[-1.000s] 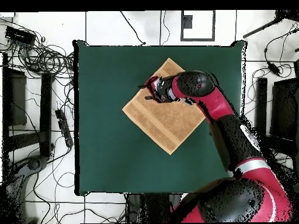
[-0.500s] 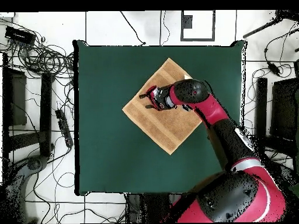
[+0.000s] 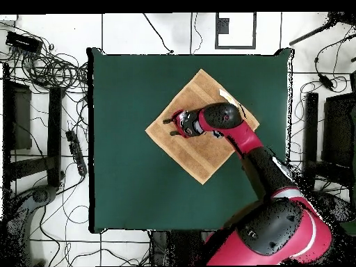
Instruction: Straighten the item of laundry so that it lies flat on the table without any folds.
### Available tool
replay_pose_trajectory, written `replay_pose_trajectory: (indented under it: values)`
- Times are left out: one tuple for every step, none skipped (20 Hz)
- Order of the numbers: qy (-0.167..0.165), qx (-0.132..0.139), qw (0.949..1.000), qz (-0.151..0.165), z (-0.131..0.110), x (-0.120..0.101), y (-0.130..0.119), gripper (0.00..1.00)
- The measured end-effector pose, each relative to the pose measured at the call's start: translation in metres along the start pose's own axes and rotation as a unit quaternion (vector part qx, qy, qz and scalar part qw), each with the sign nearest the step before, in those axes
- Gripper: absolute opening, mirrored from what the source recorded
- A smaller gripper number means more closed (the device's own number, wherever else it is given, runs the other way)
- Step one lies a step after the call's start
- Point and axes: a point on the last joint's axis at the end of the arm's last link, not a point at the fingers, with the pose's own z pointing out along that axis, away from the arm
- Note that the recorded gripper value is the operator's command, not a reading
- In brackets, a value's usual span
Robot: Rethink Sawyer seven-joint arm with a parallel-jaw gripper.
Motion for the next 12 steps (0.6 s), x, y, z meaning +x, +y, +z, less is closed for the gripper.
replay_pose_trajectory:
  values:
    - [0.004,-0.009,0.9999,0.005,-0.002,-0.002,0.0,1.0]
    - [0.005,-0.013,0.9999,0.007,-0.002,-0.003,0.0,1.0]
    - [0.007,-0.016,0.9998,0.009,-0.003,-0.004,-0.001,1.0]
    - [0.013,-0.025,0.9995,0.015,-0.003,-0.007,-0.003,1.0]
    - [0.015,-0.029,0.9993,0.017,-0.003,-0.008,-0.004,1.0]
    - [0.017,-0.032,0.9992,0.019,-0.003,-0.009,-0.005,1.0]
    - [0.02,-0.036,0.9989,0.021,-0.003,-0.01,-0.005,1.0]
    - [0.023,-0.041,0.9986,0.023,-0.003,-0.011,-0.006,1.0]
    - [0.025,-0.044,0.9984,0.024,-0.003,-0.012,-0.006,1.0]
    - [0.027,-0.047,0.9982,0.025,-0.003,-0.013,-0.007,1.0]
    - [0.028,-0.048,0.9981,0.025,-0.003,-0.013,-0.007,1.0]
    - [0.029,-0.05,0.998,0.026,-0.004,-0.013,-0.007,1.0]
